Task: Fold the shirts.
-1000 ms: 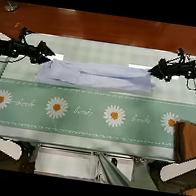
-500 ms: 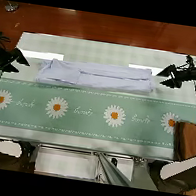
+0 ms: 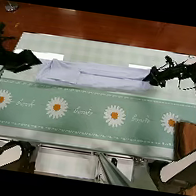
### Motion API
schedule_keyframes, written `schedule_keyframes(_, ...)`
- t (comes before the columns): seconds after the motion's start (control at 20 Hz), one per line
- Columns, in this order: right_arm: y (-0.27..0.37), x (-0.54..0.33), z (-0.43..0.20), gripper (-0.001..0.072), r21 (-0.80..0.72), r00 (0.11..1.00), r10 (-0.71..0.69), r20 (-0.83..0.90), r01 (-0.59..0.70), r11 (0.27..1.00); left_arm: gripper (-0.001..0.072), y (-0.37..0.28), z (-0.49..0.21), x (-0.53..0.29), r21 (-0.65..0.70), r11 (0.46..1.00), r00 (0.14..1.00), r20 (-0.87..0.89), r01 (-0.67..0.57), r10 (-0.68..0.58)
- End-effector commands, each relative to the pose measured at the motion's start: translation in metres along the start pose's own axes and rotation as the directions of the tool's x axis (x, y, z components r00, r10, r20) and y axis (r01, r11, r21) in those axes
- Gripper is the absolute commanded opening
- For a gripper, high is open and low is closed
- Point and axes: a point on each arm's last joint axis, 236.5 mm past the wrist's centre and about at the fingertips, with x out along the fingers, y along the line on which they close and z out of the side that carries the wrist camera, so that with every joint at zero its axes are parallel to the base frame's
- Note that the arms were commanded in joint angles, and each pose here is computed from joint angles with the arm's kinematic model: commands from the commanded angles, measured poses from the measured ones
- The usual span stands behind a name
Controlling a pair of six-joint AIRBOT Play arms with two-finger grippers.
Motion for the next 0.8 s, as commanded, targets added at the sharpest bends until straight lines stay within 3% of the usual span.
schedule_keyframes(0.0,0.043,-0.004,-0.003,0.0021,-0.098,0.999,0.024,-0.023,-0.026,0.995,0.0585,-0.042,-0.024,0.018,0.058,0.996,0.997,-0.035,0.071,-0.069)
schedule_keyframes(0.05,0.047,-0.013,-0.009,0.0021,-0.119,0.999,0.012,-0.033,-0.016,0.993,0.0182,-0.051,-0.029,0.023,0.077,0.993,0.995,-0.052,0.089,-0.085)
schedule_keyframes(0.1,0.041,-0.027,-0.016,0.0021,-0.146,0.998,-0.049,-0.04,0.043,0.988,0.0016,-0.063,-0.031,0.028,0.109,0.987,0.993,-0.057,0.114,-0.108)
schedule_keyframes(0.3,0.035,-0.084,-0.057,0.0021,-0.249,0.977,-0.206,0.062,0.215,0.944,0.0017,-0.141,-0.041,0.042,0.24,0.935,0.965,-0.03,0.26,-0.26)
schedule_keyframes(0.6,0.038,-0.124,-0.175,0.0021,-0.274,0.944,-0.215,0.252,0.282,0.919,0.0016,-0.257,-0.105,0.104,0.428,0.83,0.931,-0.101,0.359,-0.35)
schedule_keyframes(0.75,0.042,-0.134,-0.215,0.0021,-0.245,0.932,-0.196,0.306,0.276,0.929,0.0016,-0.293,-0.14,0.16,0.42,0.815,0.916,-0.225,0.399,-0.332)
